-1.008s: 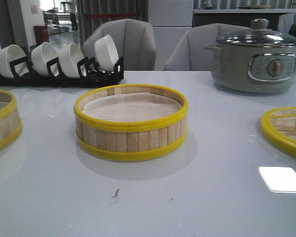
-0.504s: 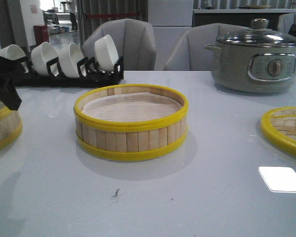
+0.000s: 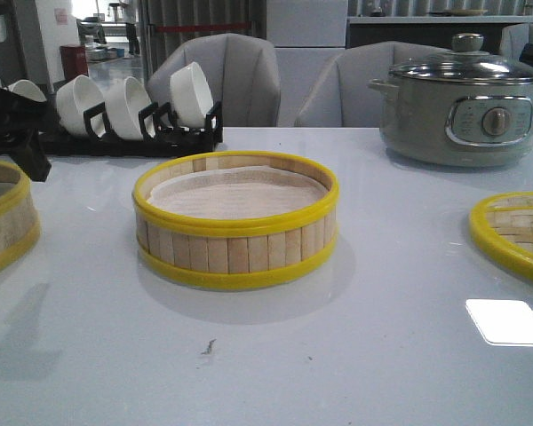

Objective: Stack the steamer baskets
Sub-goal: 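Lower the left gripper and grasp the rim of that steamer basket, then lift the basket with the left gripper and carry it over the middle basket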

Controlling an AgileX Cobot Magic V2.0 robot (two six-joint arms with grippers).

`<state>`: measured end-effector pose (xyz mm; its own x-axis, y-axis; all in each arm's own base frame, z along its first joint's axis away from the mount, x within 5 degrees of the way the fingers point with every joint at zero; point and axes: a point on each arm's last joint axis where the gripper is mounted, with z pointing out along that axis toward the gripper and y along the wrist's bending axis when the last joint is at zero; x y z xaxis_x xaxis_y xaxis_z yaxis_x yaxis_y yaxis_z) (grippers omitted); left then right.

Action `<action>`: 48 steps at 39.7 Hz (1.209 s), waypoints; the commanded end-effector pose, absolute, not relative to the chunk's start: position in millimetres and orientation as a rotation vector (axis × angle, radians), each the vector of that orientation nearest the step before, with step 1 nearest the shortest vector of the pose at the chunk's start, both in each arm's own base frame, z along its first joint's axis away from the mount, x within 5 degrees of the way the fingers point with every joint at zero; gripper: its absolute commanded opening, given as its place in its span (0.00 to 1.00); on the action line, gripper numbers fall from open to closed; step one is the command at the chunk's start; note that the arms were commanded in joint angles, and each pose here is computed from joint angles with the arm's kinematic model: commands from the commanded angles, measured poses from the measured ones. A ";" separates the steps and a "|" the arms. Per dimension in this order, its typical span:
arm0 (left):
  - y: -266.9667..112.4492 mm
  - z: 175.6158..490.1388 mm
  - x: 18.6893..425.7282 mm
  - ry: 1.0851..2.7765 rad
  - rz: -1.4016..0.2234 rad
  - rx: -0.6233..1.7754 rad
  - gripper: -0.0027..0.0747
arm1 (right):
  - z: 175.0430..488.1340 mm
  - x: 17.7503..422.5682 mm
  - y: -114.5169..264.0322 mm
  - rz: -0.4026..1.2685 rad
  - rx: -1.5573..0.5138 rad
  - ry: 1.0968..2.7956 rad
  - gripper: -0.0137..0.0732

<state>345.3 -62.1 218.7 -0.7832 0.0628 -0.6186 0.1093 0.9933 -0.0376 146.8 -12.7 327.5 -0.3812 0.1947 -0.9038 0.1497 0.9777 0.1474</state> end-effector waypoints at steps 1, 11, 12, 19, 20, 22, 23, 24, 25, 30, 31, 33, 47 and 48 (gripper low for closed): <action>-62.2 239.3 352.2 2.364 -0.101 0.121 0.64 | 346.3 150.2 -12.5 0.050 0.225 1.862 0.55; -63.1 217.4 358.6 2.422 -0.085 0.135 0.64 | 346.3 150.2 -12.5 0.050 0.225 1.862 0.55; -63.3 215.4 359.3 2.428 -0.085 0.135 0.64 | 346.3 150.2 -12.5 0.050 0.225 1.862 0.55; -63.9 210.4 362.7 2.439 -0.083 0.136 0.64 | 346.3 150.2 -12.5 0.050 0.225 1.862 0.55; -63.9 210.5 362.8 2.437 -0.084 0.136 0.64 | 346.3 150.2 -12.5 0.050 0.225 1.862 0.55; -64.1 210.1 363.5 2.431 -0.085 0.136 0.63 | 346.4 150.2 -12.5 0.050 0.225 1.861 0.55; -64.1 210.3 363.7 2.429 -0.085 0.136 0.63 | 346.4 150.2 -12.5 0.050 0.225 1.861 0.55; -64.2 210.4 363.8 2.427 -0.086 0.136 0.63 | 346.4 150.2 -12.5 0.050 0.225 1.861 0.55; -64.2 210.5 363.9 2.425 -0.086 0.136 0.63 | 346.4 150.2 -12.5 0.050 0.225 1.861 0.55; -64.3 210.9 364.3 2.419 -0.087 0.136 0.60 | 346.5 150.2 -12.5 0.050 0.225 1.860 0.55; -64.3 210.9 364.3 2.419 -0.087 0.136 0.59 | 346.5 150.2 -12.5 0.050 0.225 1.860 0.55; -64.3 211.0 364.5 2.416 -0.088 0.136 0.57 | 346.5 150.2 -12.5 0.050 0.225 1.860 0.55; -64.4 211.1 364.7 2.414 -0.088 0.136 0.39 | 346.5 150.2 -12.5 0.050 0.225 1.860 0.55; -64.4 211.1 364.7 2.414 -0.088 0.136 0.35 | 346.5 150.2 -12.5 0.050 0.225 1.860 0.55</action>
<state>358.4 -64.1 184.2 -0.8215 0.0878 -0.5634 0.1187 0.9928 -0.0184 146.8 -12.7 327.5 -0.3812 0.1947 -0.9038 0.1497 0.9777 0.1474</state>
